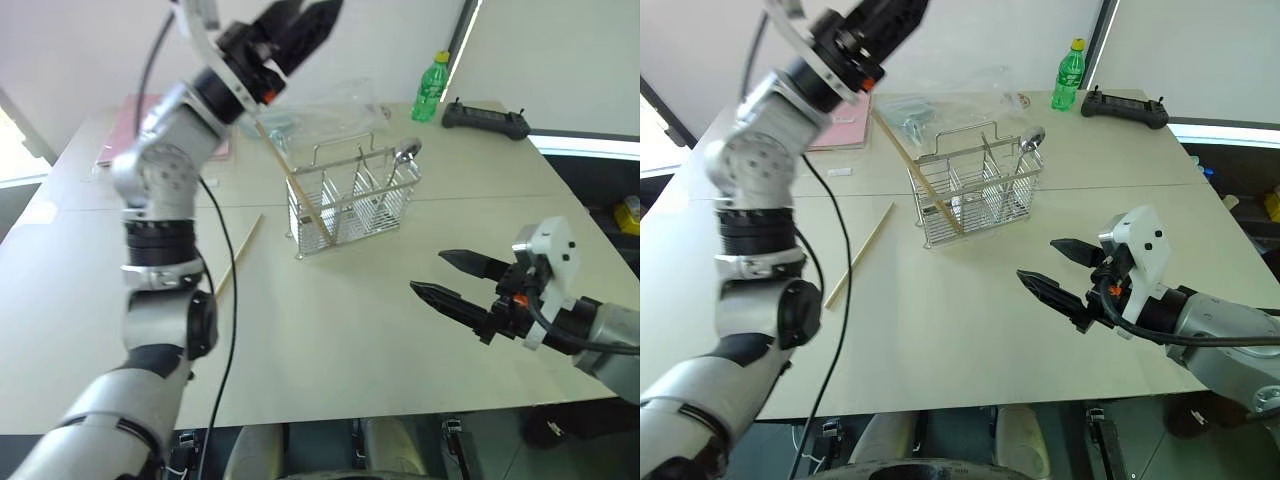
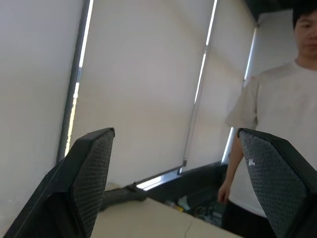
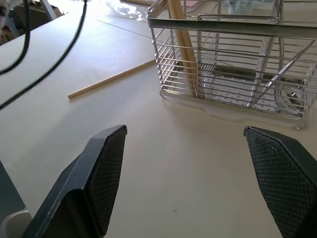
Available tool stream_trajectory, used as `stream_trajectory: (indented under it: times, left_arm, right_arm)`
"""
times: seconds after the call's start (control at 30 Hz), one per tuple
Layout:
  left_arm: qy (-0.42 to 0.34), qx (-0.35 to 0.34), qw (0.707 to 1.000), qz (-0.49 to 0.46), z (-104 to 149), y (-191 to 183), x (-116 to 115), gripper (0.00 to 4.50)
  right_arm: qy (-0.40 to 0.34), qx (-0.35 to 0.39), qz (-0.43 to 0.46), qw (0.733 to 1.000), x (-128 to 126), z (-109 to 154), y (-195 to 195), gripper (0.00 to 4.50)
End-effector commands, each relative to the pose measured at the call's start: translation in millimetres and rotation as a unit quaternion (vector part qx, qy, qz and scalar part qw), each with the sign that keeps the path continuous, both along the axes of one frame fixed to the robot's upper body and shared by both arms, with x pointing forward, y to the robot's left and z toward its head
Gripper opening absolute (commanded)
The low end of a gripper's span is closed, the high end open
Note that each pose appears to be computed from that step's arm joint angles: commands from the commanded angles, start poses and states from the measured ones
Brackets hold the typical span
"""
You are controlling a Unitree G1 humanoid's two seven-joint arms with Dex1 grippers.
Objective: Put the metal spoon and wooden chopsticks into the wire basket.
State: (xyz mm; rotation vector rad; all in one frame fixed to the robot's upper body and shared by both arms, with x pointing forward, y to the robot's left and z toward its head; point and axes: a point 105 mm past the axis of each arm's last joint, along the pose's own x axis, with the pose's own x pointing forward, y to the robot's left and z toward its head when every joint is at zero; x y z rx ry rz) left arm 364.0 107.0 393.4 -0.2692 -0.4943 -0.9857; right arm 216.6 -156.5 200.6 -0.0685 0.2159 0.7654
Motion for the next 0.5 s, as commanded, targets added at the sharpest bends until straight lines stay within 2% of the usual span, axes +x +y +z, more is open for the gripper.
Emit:
stream_trajectory:
  times: [0.03,0.1,0.2,0.3,0.37,0.5]
  left_arm:
    - [-0.037,-0.011,0.999,0.013,44,33,-16,4.18]
    - [-0.017,-0.005,0.998,0.059,54,63,-5,4.18]
    - [0.029,0.017,0.993,0.112,47,91,14,4.18]
    - [0.149,0.128,0.951,0.241,-10,119,56,4.18]
    - [0.196,0.182,0.922,0.28,-39,127,70,4.18]
    - [0.262,0.332,0.859,0.289,-104,117,85,4.18]
  right_arm:
    - [-0.017,0.007,0.006,1.0,-2,4,3,3.9]
    - [-0.014,0.01,0.006,1.0,-3,0,3,3.9]
    - [-0.014,0.013,0.006,1.0,-2,-3,4,3.9]
    - [-0.014,0.017,0.011,1.0,-2,-4,7,3.9]
    - [-0.014,0.018,0.013,1.0,-1,-5,8,3.9]
    - [-0.015,0.02,0.016,1.0,0,-5,10,3.9]
